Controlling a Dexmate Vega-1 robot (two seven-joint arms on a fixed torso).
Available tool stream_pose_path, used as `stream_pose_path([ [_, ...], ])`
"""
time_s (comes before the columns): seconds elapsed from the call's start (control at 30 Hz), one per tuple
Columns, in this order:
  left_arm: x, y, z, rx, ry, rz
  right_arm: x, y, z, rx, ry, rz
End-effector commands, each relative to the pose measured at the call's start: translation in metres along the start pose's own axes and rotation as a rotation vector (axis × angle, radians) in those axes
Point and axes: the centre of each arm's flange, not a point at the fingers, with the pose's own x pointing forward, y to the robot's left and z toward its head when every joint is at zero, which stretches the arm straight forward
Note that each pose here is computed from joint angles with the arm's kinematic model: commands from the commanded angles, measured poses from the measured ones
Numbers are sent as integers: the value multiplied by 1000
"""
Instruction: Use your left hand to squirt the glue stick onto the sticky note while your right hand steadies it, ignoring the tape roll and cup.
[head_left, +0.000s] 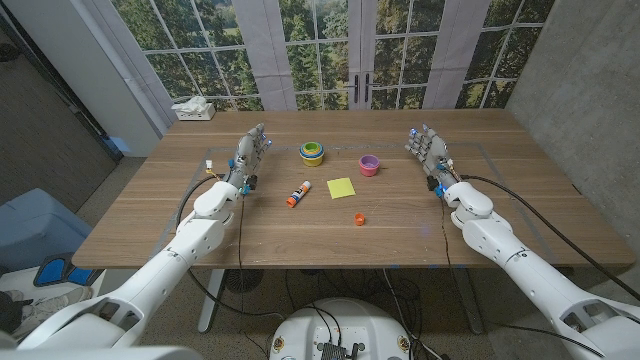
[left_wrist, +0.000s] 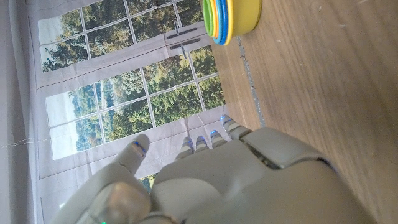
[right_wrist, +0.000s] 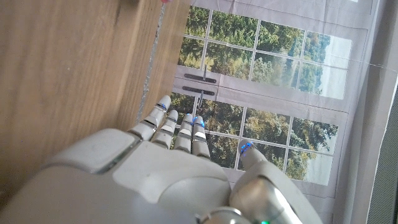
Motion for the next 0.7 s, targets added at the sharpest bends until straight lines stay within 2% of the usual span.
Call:
stream_pose_path([
  [0.03, 3, 2, 6, 11, -26, 3, -2, 6, -17, 42, 18, -27],
  [0.3, 4, 4, 8, 19, -30, 14, -1, 7, -17, 23, 6, -45],
  [0.53, 6, 0, 8, 34, -28, 7, -6, 8, -14, -7, -13, -63],
  [0.7, 6, -5, 11, 117, -31, 8, -12, 9, -10, -43, -20, -77],
])
